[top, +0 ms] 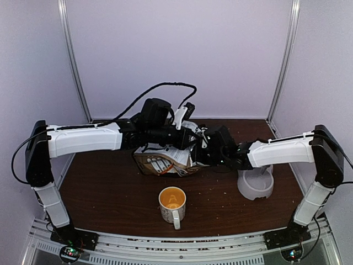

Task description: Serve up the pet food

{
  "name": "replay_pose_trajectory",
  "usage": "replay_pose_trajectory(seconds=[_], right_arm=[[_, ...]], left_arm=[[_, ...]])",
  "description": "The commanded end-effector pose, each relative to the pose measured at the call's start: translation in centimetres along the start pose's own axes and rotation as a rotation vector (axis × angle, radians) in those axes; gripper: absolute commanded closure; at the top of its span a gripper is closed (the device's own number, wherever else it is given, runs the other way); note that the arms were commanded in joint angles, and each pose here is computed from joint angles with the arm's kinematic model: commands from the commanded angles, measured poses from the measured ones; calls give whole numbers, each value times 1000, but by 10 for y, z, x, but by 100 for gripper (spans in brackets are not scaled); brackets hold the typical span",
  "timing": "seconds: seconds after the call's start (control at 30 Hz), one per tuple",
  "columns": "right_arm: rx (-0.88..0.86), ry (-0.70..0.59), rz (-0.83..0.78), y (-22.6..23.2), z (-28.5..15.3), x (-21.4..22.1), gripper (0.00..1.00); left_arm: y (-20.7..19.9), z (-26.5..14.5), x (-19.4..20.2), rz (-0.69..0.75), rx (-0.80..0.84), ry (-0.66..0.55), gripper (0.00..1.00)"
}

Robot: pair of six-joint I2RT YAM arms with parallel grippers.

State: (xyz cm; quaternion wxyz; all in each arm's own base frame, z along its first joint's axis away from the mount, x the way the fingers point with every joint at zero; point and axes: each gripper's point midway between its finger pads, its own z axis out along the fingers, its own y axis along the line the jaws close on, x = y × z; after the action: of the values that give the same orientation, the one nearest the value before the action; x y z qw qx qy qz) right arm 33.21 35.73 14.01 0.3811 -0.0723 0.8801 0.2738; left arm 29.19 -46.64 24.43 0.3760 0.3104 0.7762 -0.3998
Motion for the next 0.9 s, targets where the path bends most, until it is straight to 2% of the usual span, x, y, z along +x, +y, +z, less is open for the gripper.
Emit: replay_pose_trajectory(seconds=[0.0, 0.3, 0.47, 0.87], right_arm=[[-385, -14, -20, 67, -8, -3, 100], [-487, -6, 69, 75, 4, -9, 100], [-567, -18, 86, 90, -4, -17, 100], [-682, -8, 104, 115, -46, -36, 100]], left_arm=[[-41, 1, -21, 19, 141, -77, 100], [-61, -1, -17, -10, 221, -81, 100], [-65, -5, -21, -30, 247, -100, 100], [-41, -47, -39, -79, 191, -160, 100]])
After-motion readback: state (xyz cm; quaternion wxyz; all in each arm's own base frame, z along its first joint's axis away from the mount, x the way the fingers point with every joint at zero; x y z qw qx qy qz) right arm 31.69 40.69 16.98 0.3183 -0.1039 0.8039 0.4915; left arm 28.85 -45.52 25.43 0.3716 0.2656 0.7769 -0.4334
